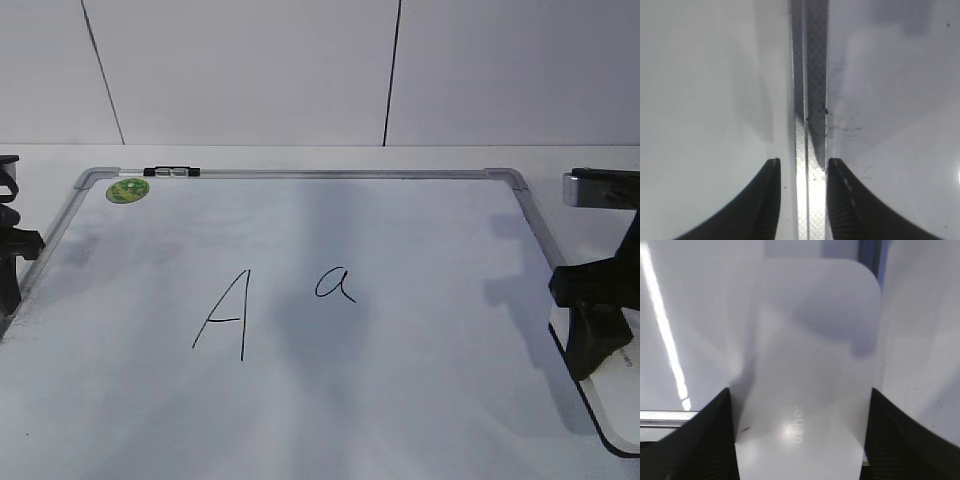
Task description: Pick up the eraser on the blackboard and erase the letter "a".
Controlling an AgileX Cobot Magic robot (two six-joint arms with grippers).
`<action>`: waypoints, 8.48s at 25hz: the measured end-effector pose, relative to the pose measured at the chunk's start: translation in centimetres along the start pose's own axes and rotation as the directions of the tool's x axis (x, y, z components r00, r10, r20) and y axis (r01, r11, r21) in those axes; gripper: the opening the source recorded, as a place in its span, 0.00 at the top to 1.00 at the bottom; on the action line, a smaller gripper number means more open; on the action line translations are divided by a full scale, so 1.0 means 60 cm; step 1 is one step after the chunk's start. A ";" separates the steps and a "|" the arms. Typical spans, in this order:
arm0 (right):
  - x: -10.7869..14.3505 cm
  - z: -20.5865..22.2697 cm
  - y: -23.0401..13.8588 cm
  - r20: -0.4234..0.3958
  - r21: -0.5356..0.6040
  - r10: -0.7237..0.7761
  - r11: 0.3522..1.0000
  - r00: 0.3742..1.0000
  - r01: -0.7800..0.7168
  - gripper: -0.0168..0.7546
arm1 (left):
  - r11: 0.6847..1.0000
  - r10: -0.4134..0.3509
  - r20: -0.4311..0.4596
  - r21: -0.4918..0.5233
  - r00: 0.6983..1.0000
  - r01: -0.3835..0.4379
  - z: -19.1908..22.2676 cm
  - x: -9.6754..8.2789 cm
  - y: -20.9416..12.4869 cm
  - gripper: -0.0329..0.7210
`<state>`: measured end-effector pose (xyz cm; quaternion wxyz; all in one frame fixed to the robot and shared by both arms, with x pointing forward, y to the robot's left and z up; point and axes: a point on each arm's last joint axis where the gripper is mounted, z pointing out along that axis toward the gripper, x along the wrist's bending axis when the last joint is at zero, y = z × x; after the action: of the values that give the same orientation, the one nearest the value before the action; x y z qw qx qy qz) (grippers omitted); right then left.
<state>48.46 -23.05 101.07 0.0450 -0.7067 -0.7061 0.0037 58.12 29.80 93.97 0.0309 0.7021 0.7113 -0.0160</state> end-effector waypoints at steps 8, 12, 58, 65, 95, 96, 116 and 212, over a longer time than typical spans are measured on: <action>0.000 0.000 0.000 0.000 0.000 -0.002 1.000 1.000 0.002 0.26 | 1.000 0.000 -0.001 -0.018 1.000 0.000 0.001 0.000 0.003 0.64; 0.000 0.000 0.000 0.000 0.002 -0.002 1.000 1.000 0.002 0.26 | 1.000 -0.001 -0.001 -0.002 1.000 0.001 0.010 0.001 0.004 0.64; 0.002 -0.001 0.000 -0.015 0.002 -0.028 1.000 0.999 0.028 0.26 | 0.998 -0.046 0.019 0.042 0.999 0.045 0.023 0.010 0.009 0.94; 0.010 -0.030 0.021 -0.030 -0.065 -0.065 0.996 0.997 0.063 0.26 | 0.998 -0.046 0.019 0.042 0.999 0.045 0.023 0.010 0.009 0.94; 0.184 0.045 0.169 0.012 -0.034 -0.325 0.945 0.946 0.325 0.26 | 0.998 -0.058 0.035 0.042 0.998 0.057 0.023 0.008 0.009 0.94; 0.186 0.044 0.172 0.011 -0.040 -0.325 0.945 0.946 0.325 0.26 | 0.998 -0.058 0.035 0.042 0.998 0.057 0.023 0.008 0.009 0.94; 0.221 0.072 0.220 -0.025 -0.053 -0.349 0.936 0.937 0.348 0.26 | 0.997 -0.060 0.043 0.041 0.997 0.058 0.023 0.007 0.010 0.94; 0.250 0.090 0.230 0.062 -0.060 -0.412 0.907 0.909 0.416 0.26 | 0.996 -0.080 0.074 0.033 0.994 0.078 0.023 0.005 0.011 0.94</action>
<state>61.88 -7.72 95.59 0.0022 -0.5417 -0.8404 -0.0144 58.82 30.00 92.60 0.0464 0.6726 0.7365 -0.0541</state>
